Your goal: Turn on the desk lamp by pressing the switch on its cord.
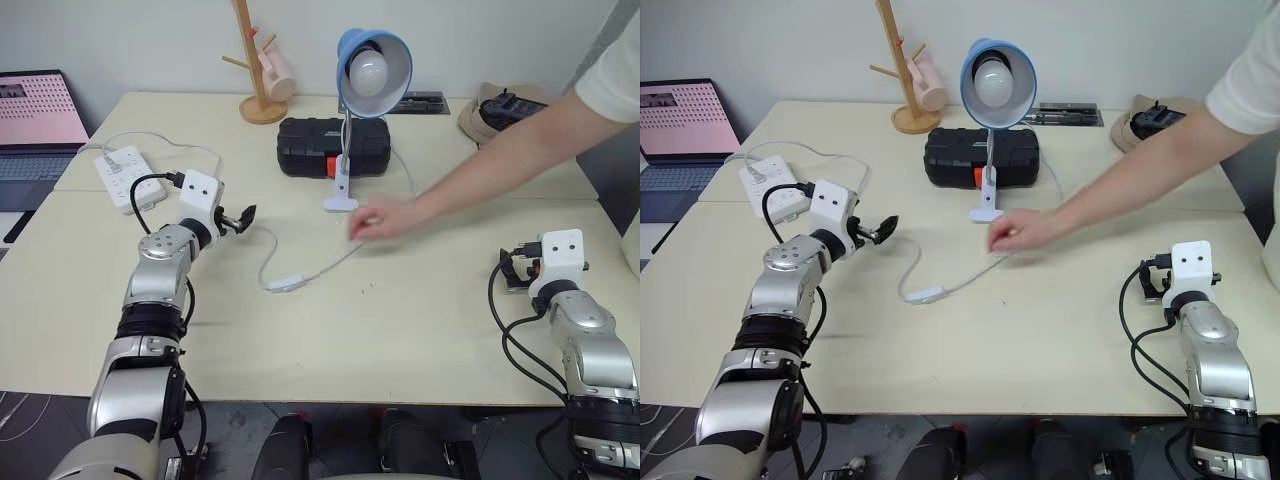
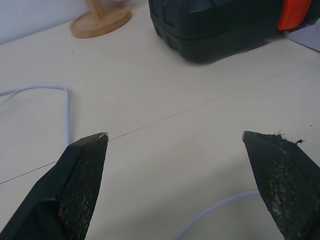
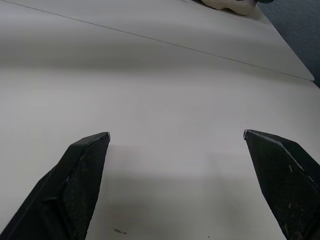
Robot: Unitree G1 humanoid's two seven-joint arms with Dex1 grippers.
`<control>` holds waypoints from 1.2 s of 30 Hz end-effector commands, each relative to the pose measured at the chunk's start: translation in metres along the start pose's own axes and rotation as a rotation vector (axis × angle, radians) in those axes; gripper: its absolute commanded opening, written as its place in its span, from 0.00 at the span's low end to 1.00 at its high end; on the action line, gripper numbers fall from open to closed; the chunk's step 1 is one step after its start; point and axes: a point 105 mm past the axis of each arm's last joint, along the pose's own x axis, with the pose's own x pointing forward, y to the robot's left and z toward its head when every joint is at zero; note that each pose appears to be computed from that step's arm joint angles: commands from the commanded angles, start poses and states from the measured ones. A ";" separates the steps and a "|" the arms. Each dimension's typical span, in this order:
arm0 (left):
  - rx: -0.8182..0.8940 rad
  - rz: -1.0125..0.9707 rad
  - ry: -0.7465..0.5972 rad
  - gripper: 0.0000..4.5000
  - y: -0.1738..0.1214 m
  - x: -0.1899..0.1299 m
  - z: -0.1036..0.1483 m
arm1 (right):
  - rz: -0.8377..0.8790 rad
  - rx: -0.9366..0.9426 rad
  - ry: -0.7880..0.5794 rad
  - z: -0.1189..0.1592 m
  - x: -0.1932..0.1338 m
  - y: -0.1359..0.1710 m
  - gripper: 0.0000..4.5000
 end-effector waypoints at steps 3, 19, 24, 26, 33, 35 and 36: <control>0.010 -0.032 -0.069 1.00 0.004 -0.003 0.022 | -0.019 -0.028 -0.054 0.016 -0.002 -0.007 1.00; 0.190 -0.832 0.206 1.00 -0.034 -0.086 0.018 | 0.910 -0.138 -0.124 0.076 -0.052 0.096 1.00; 0.332 -0.940 0.290 1.00 -0.043 -0.095 0.006 | 1.209 -0.128 -0.081 0.082 -0.090 0.132 1.00; 0.441 -0.948 0.301 1.00 -0.046 -0.088 -0.002 | 1.317 -0.157 -0.061 0.081 -0.105 0.146 1.00; 0.452 -0.977 0.253 1.00 -0.064 -0.073 -0.013 | 1.290 -0.176 -0.069 0.083 -0.100 0.147 1.00; 0.444 -0.984 0.232 1.00 -0.068 -0.070 -0.013 | 1.280 -0.175 -0.071 0.083 -0.099 0.146 1.00; 0.443 -0.999 0.229 1.00 -0.071 -0.071 -0.015 | 1.274 -0.175 -0.071 0.083 -0.099 0.145 1.00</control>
